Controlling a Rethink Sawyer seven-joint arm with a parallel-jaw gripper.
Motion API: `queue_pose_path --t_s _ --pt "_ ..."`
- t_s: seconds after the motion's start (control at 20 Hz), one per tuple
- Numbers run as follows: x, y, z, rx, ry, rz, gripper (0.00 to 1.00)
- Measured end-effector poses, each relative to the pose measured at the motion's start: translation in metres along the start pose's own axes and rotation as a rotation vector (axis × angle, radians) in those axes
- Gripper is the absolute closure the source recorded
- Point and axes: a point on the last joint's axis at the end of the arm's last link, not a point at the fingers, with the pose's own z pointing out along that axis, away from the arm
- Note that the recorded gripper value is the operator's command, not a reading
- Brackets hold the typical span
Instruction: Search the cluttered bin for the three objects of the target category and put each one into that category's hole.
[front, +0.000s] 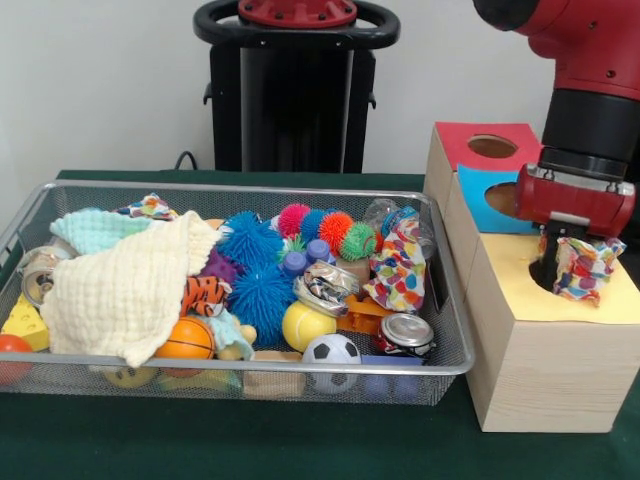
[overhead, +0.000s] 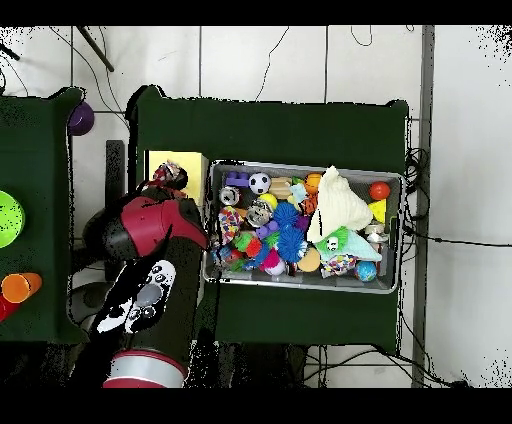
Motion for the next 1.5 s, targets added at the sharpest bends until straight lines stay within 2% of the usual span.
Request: queue_pose_path --t_s 0.2,0.25,0.5,1.05,1.1,1.5 --pt "0.000 0.001 0.001 0.006 0.002 -0.005 1.00" --pt "0.000 0.002 0.000 0.012 -0.008 -0.013 0.00" --pt "-0.007 0.003 -0.005 0.020 -0.030 -0.020 0.00" --pt "-0.002 0.008 -0.010 0.064 -0.070 -0.057 0.00" --pt "0.000 0.010 -0.012 0.073 -0.076 -0.062 1.00" --pt "0.008 0.021 -0.024 0.085 -0.101 -0.083 1.00"
